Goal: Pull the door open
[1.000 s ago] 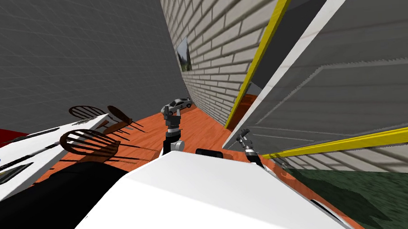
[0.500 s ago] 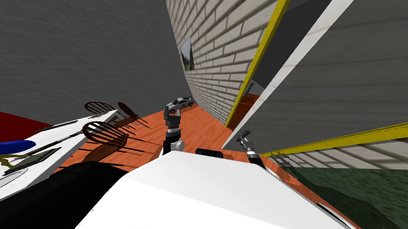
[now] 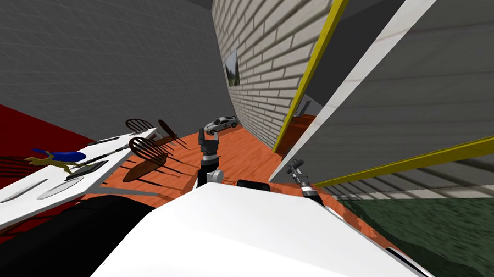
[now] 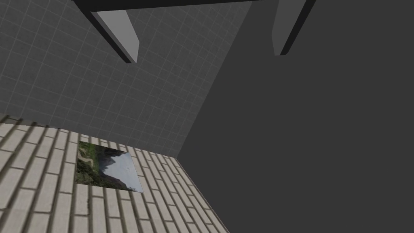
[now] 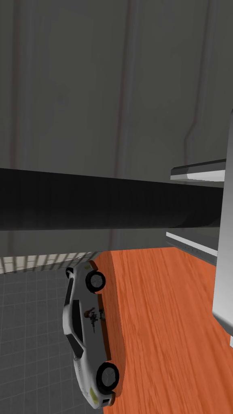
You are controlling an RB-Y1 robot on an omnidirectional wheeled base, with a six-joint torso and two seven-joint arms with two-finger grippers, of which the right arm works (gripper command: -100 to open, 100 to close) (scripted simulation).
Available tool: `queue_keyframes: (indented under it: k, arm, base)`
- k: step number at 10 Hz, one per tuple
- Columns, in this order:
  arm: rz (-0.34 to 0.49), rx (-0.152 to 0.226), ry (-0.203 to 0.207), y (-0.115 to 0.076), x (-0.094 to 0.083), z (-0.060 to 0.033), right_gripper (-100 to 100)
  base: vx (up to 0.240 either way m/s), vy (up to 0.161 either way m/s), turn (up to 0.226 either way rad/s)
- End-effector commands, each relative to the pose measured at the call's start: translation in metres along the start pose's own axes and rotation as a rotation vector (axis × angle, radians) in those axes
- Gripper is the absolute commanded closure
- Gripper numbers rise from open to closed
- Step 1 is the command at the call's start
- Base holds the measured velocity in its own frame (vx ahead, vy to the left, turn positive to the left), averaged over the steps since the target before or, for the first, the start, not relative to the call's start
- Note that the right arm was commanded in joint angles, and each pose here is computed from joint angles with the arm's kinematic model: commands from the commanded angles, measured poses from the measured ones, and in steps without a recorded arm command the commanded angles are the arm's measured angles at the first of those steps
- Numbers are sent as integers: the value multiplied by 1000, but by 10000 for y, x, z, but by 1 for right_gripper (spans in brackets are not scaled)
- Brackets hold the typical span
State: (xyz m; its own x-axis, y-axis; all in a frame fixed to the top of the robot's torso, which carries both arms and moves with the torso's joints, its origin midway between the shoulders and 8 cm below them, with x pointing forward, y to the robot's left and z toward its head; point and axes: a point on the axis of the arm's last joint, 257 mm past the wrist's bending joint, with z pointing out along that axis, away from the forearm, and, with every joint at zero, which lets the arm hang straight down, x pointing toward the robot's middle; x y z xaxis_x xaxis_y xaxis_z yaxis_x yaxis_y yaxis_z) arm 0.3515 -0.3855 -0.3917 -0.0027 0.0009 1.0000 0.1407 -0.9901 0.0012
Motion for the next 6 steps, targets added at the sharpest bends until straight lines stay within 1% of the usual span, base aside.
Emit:
queue_keyframes:
  k: [1, 2, 3, 6]
  arm:
    - [0, 0, 0, 0, 0, 0, 100]
    - [2, 11, -2, -7, -10, -58, 100]
    - [1, 16, -2, -5, -9, -86, 100]
    - [1, 36, -2, 0, -5, -189, 100]
  base:
    - [-96, -26, 19]
    - [-126, -35, 135]
    - [-195, -70, 147]
    - [-203, -88, 166]
